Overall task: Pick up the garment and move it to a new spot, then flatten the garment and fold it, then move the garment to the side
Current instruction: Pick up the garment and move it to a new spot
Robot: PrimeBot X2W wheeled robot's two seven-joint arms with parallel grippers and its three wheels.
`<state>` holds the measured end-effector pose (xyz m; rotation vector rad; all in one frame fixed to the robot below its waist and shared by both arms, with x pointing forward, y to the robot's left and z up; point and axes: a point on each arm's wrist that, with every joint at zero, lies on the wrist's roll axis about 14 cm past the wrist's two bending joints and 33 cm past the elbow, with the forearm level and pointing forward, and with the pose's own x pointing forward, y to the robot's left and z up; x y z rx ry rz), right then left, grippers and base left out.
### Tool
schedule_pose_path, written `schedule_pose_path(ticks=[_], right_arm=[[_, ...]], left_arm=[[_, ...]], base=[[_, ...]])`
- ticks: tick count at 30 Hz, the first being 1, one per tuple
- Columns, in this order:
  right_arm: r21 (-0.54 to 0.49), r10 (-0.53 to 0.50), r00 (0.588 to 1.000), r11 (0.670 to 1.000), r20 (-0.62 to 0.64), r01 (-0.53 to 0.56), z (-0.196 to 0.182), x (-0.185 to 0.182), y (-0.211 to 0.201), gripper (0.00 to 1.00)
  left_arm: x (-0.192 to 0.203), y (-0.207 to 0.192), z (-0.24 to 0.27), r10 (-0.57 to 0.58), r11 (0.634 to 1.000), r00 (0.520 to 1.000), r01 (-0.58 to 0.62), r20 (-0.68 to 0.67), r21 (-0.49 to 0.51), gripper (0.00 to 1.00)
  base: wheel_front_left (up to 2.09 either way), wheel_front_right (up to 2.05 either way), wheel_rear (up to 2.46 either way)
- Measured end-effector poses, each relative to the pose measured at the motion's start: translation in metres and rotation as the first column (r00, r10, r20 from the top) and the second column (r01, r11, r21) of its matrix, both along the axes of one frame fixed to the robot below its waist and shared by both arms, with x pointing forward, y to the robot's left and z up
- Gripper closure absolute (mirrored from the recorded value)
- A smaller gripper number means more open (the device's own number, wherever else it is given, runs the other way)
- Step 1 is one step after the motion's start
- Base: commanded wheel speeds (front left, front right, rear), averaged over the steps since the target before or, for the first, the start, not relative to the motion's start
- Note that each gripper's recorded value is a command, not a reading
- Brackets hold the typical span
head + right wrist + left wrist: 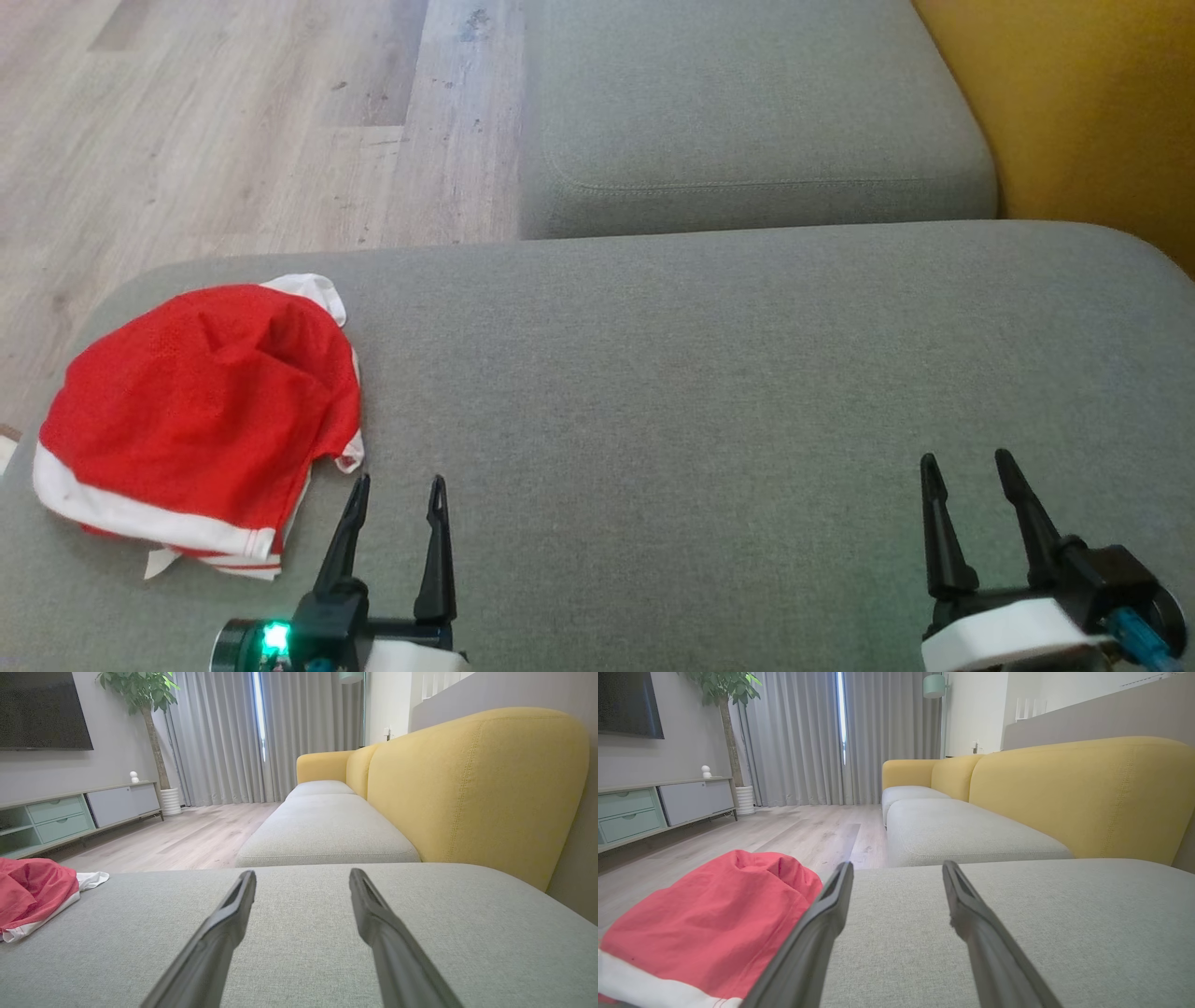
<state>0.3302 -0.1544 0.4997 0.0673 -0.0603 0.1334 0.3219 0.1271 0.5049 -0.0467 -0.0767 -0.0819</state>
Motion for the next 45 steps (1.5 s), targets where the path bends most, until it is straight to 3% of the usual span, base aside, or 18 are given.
schedule_pose_path(ticks=[13, 23, 32, 38, 45], right_arm=[[-0.011, 0.118, 0.993, 0.993, -0.022, -0.118, -0.005, 0.01, 0.037, 0.0], [-0.018, 0.308, 0.951, 0.951, -0.035, -0.309, -0.006, 0.024, 0.1, 0.0], [-0.012, 0.365, 0.928, 0.93, -0.07, -0.367, -0.017, 0.03, 0.12, 0.0], [-0.032, 0.367, 0.924, 0.928, -0.108, -0.372, -0.032, 0.034, 0.12, 0.0], [-0.08, 0.365, 0.922, 0.923, -0.129, -0.376, -0.046, 0.057, 0.122, 0.0]], left_arm=[[-0.015, 0.041, -0.003, 0.137, 0.991, 0.991, -0.137, -0.002, -0.003, 0.0], [-0.051, 0.106, -0.008, 0.353, 0.936, 0.936, -0.353, -0.008, 0.013, 0.0], [-0.068, 0.133, -0.011, 0.449, 0.893, 0.893, -0.448, -0.019, 0.031, 0.0], [-0.047, 0.143, 0.035, 0.438, 0.89, 0.891, -0.448, 0.118, 0.083, 0.0], [0.023, 0.171, 0.104, 0.312, 0.904, 0.908, -0.374, 0.279, 0.207, 0.0]], base=[[0.0, 0.0, 0.0], [0.0, 0.0, 0.0], [0.0, 0.0, 0.0], [0.0, 0.0, 0.0], [0.0, 0.0, 0.0]])
